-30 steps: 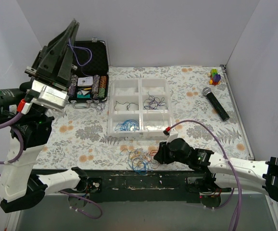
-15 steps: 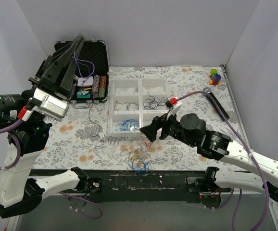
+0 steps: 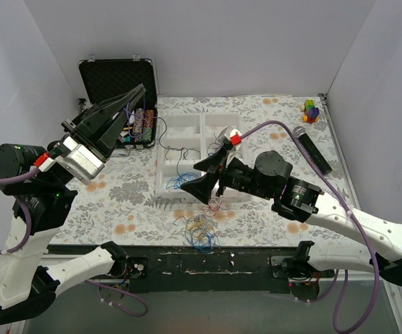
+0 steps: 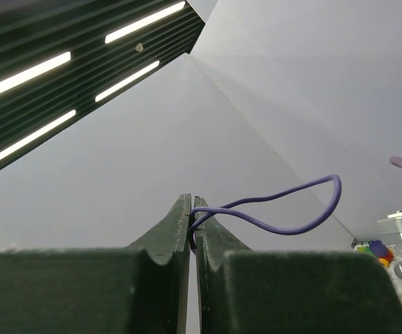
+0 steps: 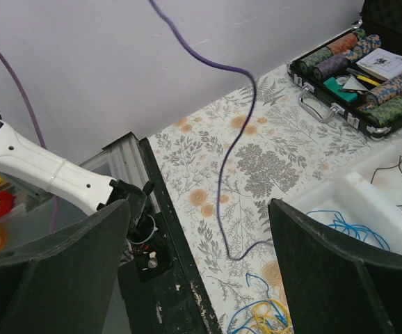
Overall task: Untangle the cables
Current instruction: Untie the cable.
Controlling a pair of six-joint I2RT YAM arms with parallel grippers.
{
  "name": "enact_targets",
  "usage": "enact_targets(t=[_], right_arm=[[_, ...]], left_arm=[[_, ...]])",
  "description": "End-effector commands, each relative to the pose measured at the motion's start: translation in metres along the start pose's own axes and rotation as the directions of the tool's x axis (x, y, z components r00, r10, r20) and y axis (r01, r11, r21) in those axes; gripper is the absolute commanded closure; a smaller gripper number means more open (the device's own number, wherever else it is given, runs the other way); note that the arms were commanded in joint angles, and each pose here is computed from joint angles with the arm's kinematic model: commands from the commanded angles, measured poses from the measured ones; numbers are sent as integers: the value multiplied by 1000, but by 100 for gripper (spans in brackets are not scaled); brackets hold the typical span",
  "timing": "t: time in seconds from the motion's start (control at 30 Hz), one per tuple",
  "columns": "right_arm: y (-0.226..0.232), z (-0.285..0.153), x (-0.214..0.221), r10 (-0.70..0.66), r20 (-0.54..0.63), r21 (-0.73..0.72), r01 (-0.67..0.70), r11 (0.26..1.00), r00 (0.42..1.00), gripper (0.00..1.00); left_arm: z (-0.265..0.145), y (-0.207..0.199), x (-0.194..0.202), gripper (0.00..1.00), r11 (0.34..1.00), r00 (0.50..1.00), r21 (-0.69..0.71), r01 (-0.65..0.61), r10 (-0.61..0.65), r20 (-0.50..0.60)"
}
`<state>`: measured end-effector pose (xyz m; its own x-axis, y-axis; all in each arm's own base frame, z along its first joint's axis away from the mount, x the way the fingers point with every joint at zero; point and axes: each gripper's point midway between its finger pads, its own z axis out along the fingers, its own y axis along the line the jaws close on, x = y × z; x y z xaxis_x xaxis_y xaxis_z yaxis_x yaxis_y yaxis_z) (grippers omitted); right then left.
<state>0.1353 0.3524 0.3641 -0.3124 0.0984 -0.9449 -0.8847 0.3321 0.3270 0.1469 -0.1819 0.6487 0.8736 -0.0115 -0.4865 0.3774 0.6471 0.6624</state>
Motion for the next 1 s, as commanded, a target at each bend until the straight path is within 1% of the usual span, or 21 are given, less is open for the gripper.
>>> enact_targets(t=[0.0,0.13,0.37,0.6,0.67,0.77,0.83,0.87,0.93,0.97], right_arm=[[30,4,-45,-24,129,-129,41,991,991,11],[33,15,-47,-11,127,-146,30,989,992,12],[24,45,-52,-21,135,-101,35,994,991,14],[24,71,-62,-24,161,-104,41,994,987,16],[24,76,-63,-20,165,-107,38,994,986,19],[24,79,-61,-11,166,-114,30,993,986,26],[29,76,-60,-6,169,-142,30,989,986,33],[29,75,-59,0,171,-145,25,989,985,39],[29,72,-58,6,174,-143,19,990,985,53],[27,72,-58,8,173,-137,16,990,985,64]], left_arm=[[-2,-11,4,100,998,998,39,56,-55,-14],[-2,-13,5,100,997,998,47,60,-60,-17],[-4,-12,1,100,997,998,49,61,-60,-12],[-5,-11,0,100,997,998,52,58,-57,-18],[-6,-12,0,100,997,998,54,58,-58,-19],[-7,-13,0,100,997,998,55,61,-60,-20],[-7,-13,1,100,997,998,56,53,-52,-24],[-8,-13,1,100,997,998,56,53,-51,-26],[-9,-14,2,100,997,998,58,50,-48,-29],[-10,-16,3,100,997,998,61,53,-51,-31]])
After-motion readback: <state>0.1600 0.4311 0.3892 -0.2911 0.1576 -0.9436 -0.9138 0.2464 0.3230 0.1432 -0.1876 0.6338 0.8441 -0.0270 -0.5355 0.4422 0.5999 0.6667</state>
